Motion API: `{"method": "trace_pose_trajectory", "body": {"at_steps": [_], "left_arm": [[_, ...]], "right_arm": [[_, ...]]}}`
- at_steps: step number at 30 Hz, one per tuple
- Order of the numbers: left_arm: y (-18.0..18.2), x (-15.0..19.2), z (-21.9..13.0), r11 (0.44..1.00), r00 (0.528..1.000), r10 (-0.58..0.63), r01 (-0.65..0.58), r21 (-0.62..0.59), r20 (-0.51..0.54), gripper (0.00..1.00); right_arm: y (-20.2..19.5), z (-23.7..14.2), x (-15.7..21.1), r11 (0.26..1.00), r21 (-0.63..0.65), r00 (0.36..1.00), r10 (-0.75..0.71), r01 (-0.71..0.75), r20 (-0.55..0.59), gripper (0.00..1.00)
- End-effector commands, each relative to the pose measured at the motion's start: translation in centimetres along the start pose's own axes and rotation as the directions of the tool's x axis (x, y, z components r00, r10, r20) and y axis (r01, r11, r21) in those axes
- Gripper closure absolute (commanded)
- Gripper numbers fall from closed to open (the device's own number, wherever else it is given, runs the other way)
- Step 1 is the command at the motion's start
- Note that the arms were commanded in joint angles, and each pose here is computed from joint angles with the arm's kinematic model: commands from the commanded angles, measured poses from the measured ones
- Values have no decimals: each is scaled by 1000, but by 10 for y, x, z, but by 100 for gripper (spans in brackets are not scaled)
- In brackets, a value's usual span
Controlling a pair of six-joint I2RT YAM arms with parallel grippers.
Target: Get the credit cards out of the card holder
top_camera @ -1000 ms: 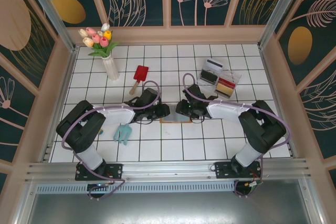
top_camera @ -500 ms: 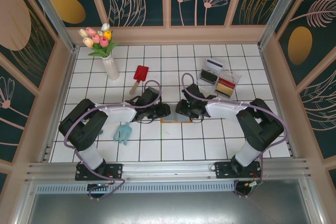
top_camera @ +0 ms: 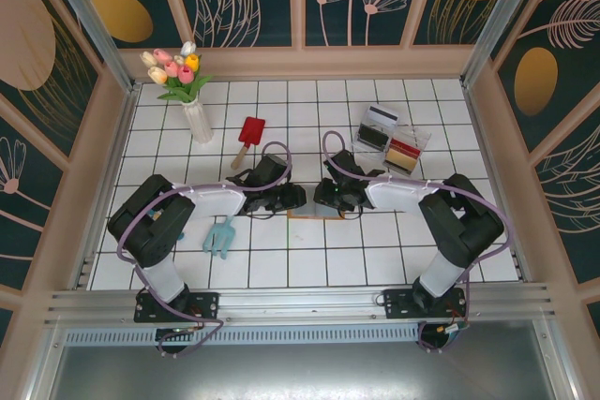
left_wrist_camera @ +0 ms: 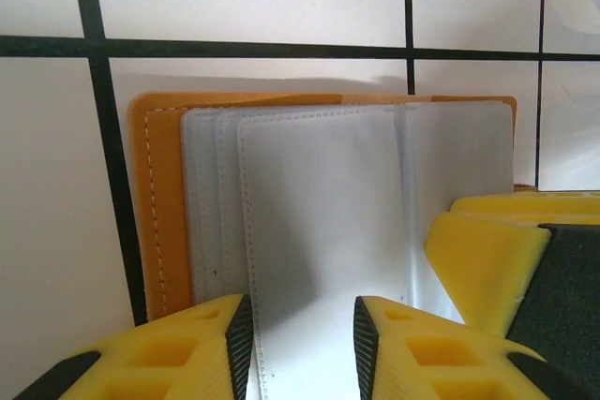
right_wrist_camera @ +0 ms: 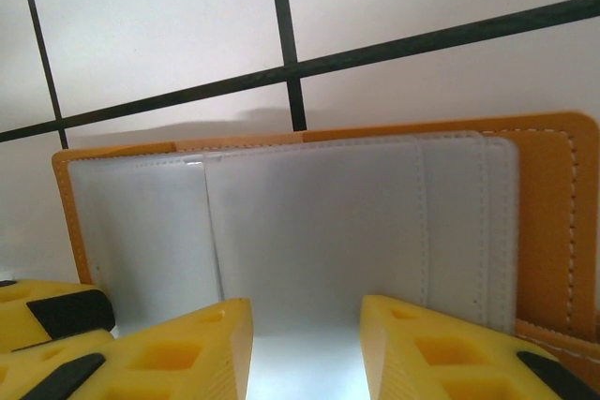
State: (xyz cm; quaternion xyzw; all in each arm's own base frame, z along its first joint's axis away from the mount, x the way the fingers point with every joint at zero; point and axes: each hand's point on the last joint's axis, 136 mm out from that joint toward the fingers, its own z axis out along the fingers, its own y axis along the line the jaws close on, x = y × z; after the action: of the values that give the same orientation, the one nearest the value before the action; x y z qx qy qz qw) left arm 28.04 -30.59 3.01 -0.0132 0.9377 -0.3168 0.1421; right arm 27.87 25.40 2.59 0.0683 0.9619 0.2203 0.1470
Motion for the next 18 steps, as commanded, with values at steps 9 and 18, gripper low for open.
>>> {"method": "trace_pose_trajectory", "body": {"at_steps": [9, 18], "left_arm": [[-22, 4, 0, 996, 999, 43, -40, 84, -34, 66], [-37, 2, -2, 987, 999, 44, -39, 158, -31, 67]], "right_arm": [[-7, 11, 13, 1000, 17, 998, 4, -3, -55, 64], [-5, 8, 10, 1000, 5, 999, 7, -7, -42, 66]]}}
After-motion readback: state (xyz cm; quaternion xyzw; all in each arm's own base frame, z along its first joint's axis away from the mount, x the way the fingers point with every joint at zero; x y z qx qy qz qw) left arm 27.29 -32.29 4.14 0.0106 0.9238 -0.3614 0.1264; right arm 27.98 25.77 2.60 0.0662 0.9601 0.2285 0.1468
